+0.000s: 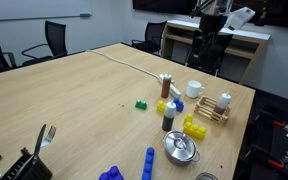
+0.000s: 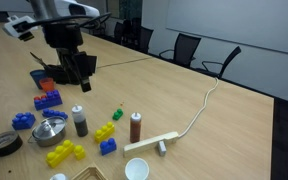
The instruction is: Uncover the pot
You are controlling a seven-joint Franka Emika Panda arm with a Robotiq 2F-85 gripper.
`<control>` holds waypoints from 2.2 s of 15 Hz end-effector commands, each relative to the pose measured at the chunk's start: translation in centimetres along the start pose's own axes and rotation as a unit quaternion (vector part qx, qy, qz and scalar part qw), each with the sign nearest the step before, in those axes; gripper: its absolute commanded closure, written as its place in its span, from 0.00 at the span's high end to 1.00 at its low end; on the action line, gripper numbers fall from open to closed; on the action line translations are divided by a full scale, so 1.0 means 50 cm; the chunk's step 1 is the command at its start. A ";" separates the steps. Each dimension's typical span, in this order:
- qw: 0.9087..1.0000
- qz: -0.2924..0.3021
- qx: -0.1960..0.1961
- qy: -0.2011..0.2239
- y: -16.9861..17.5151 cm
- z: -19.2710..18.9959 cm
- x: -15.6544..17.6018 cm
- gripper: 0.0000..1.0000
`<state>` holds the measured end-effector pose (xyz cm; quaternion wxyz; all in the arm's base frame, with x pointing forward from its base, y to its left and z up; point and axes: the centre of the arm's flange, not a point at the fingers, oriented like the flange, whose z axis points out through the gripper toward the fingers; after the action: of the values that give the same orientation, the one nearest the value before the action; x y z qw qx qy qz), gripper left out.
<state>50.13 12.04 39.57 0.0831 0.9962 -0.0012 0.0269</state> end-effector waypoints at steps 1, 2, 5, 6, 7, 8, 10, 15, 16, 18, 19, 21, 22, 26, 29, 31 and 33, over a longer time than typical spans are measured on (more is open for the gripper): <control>1.000 0.000 0.000 0.000 0.000 0.000 0.000 1.00; 1.000 0.000 0.000 0.000 -0.001 0.000 0.000 1.00; 0.999 -0.043 -0.002 -0.005 -0.051 0.025 -0.018 1.00; 0.998 -0.057 -0.002 -0.007 -0.073 0.034 -0.027 1.00; 0.997 -0.079 -0.003 -0.006 -0.102 0.045 -0.039 1.00; 0.995 -0.099 -0.004 -0.006 -0.129 0.052 -0.048 1.00; 0.987 -0.161 -0.004 -0.012 -0.183 0.066 -0.071 1.00; 0.977 -0.209 -0.001 -0.030 -0.249 0.078 -0.104 1.00; 0.978 -0.208 -0.001 -0.031 -0.249 0.078 -0.104 1.00; 0.978 -0.205 -0.001 -0.031 -0.244 0.078 -0.101 1.00; 0.978 -0.204 -0.001 -0.031 -0.242 0.078 -0.101 1.00; 0.978 -0.205 -0.001 -0.031 -0.243 0.078 -0.101 1.00; 0.978 -0.205 -0.001 -0.031 -0.243 0.078 -0.101 1.00; 0.969 -0.244 -0.003 -0.043 -0.294 0.107 -0.106 1.00; 0.962 -0.267 0.010 -0.047 -0.354 0.149 -0.125 1.00; 0.965 -0.253 0.024 -0.055 -0.386 0.176 -0.131 1.00; 0.969 -0.235 0.044 -0.067 -0.407 0.201 -0.131 1.00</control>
<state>43.33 29.30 27.14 0.0678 0.9645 0.2496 -0.0536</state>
